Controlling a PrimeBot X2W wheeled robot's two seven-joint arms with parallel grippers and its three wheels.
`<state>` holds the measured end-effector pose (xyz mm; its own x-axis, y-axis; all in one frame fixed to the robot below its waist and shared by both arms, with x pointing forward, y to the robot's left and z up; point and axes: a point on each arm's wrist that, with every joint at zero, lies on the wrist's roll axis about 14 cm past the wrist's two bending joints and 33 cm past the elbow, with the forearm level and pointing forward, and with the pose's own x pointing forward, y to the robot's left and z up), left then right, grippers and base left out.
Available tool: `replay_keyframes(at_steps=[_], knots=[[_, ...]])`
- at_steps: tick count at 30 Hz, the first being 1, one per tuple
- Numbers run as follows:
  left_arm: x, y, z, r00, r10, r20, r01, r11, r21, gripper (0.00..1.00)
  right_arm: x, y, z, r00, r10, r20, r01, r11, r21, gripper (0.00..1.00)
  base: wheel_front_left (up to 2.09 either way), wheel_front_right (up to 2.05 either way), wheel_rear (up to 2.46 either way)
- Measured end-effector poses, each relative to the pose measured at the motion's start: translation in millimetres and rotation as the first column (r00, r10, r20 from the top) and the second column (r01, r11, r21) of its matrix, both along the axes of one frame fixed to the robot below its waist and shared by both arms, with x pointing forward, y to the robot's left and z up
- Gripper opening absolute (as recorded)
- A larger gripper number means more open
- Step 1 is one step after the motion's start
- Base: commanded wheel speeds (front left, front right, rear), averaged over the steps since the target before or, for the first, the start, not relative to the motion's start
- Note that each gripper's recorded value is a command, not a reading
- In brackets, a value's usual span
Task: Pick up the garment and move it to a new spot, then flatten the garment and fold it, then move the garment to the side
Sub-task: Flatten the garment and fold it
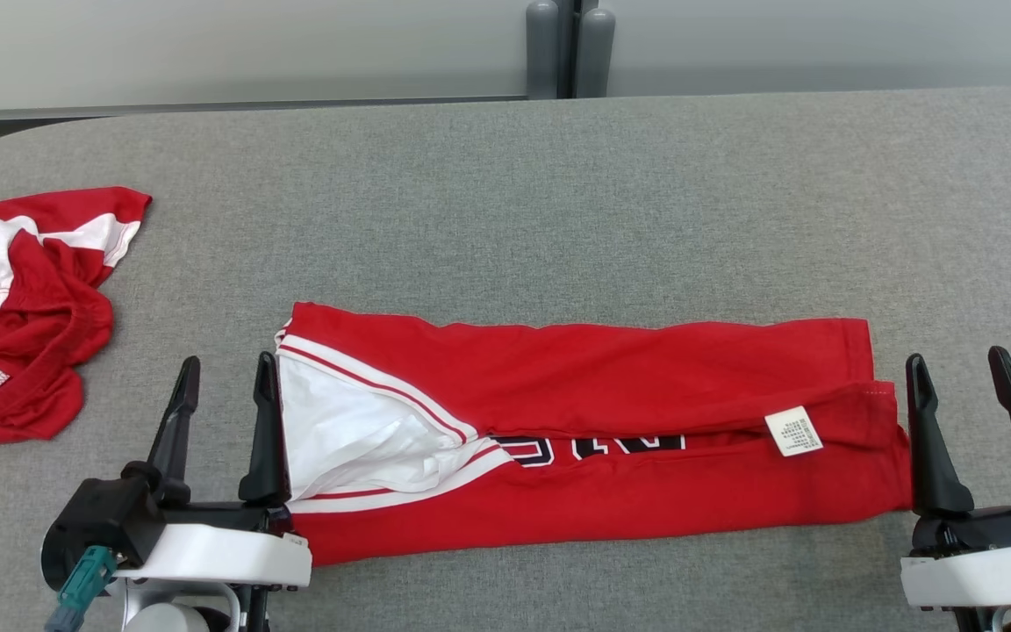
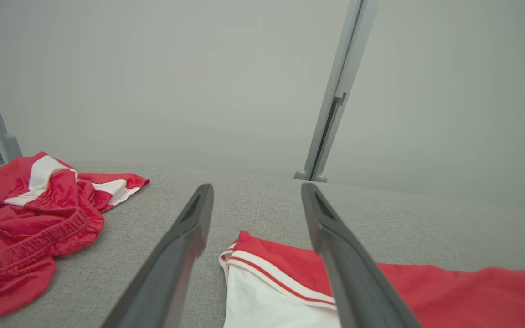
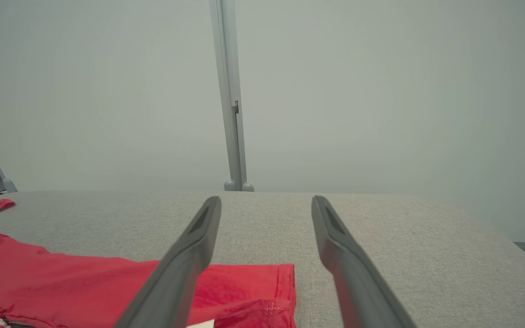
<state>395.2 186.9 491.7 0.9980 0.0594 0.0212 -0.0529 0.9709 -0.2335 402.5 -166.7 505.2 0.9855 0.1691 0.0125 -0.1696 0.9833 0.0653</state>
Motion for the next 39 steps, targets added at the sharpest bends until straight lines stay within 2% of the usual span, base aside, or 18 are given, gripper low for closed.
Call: replay_keyframes(at_steps=[16,21,25,30,34,39], knots=[[-4,-4,-13,0.999,-0.022,-0.03,0.023,0.999,0.026,1.0,-5,-1,-8,0.999,-0.012,-0.03,0.012,1.0,0.015,1.0,0.0,0.0,0.0],[0,-4,-16,0.999,-0.026,-0.034,0.027,0.999,0.023,1.0,1,-11,-22,0.997,-0.033,-0.072,0.034,0.999,0.002,1.0,0.0,0.0,0.0],[9,-6,-18,0.999,-0.03,-0.035,0.031,0.999,0.017,1.0,7,-19,-49,0.987,-0.05,-0.152,0.05,0.999,-0.003,1.0,0.0,0.0,0.0],[20,-9,-27,0.998,-0.037,-0.05,0.037,0.999,0.008,1.0,10,-11,-101,0.949,-0.019,-0.316,0.022,1.0,0.006,1.0,0.0,0.0,0.0],[22,-4,-36,0.997,-0.022,-0.074,0.023,1.0,0.009,1.0,2,1,-143,0.888,0.015,-0.46,0.001,0.999,0.034,1.0,0.0,0.0,0.0],[24,-3,-39,0.997,-0.016,-0.079,0.017,1.0,0.012,1.0,1,5,-157,0.858,0.028,-0.513,-0.003,0.999,0.049,1.0,0.0,0.0,0.0]])
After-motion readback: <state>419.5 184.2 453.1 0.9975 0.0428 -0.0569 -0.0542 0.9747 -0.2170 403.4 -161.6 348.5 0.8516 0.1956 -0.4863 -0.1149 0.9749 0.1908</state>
